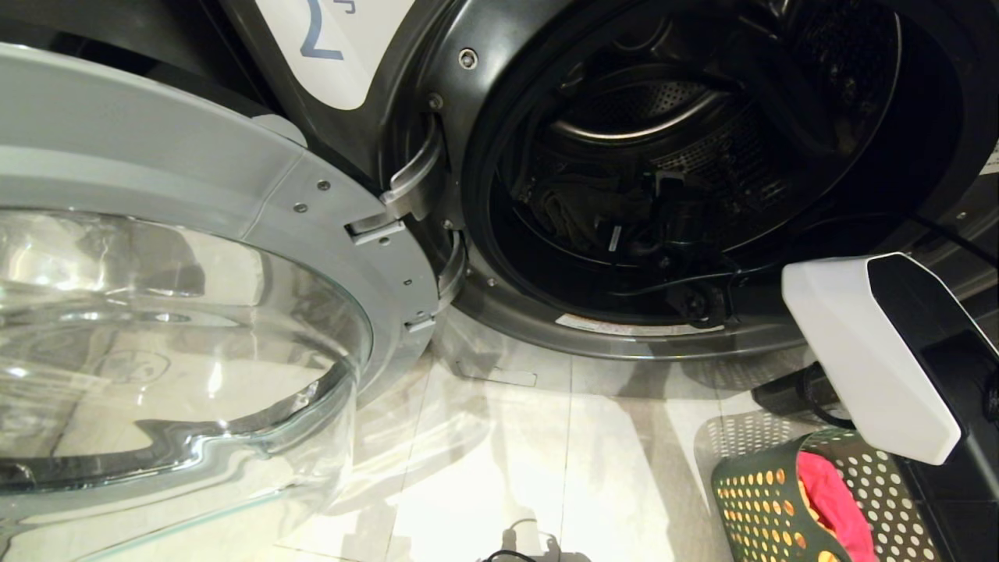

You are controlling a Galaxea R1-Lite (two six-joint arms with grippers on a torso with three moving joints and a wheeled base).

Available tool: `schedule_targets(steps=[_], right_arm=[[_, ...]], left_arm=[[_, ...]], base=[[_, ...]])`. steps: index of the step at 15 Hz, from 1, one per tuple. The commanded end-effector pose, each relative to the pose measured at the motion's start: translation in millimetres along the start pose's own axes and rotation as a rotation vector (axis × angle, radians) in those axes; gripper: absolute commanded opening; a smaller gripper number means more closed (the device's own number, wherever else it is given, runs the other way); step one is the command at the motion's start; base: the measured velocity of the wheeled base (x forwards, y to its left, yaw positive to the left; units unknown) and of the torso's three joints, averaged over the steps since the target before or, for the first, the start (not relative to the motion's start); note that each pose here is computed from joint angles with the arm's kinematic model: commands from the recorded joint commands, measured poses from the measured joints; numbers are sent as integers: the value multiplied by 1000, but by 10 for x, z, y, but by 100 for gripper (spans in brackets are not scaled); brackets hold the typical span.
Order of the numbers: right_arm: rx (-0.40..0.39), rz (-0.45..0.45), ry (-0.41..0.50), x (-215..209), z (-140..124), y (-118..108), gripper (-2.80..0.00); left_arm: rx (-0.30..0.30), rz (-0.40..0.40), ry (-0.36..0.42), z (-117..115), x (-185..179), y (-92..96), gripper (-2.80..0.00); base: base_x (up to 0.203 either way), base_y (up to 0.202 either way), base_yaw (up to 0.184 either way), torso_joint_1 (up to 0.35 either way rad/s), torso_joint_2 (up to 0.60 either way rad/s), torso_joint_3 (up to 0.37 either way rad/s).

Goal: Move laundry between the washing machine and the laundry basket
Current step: Pick a cloth and place it into the basket

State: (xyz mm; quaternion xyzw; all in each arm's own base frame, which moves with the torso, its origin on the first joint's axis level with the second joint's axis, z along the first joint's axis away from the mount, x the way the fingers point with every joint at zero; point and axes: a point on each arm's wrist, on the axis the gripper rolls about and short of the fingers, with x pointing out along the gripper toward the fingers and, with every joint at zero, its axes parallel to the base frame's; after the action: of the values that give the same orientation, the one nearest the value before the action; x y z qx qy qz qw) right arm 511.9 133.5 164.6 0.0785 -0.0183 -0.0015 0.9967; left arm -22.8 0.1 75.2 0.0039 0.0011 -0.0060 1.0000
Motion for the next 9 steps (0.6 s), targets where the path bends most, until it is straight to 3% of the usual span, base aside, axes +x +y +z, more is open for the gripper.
schedule_targets(steps=[1,9], right_arm=[[-6,-27,6,31,-45,-76,0],[-11,-83,4,104,-45,-356,0]], left_arm=[[1,0,1,0,0,0,-280],[3,-2,1,0,0,0,-280]], base=[[0,0,0,0,0,0],[0,0,0,0,0,0]])
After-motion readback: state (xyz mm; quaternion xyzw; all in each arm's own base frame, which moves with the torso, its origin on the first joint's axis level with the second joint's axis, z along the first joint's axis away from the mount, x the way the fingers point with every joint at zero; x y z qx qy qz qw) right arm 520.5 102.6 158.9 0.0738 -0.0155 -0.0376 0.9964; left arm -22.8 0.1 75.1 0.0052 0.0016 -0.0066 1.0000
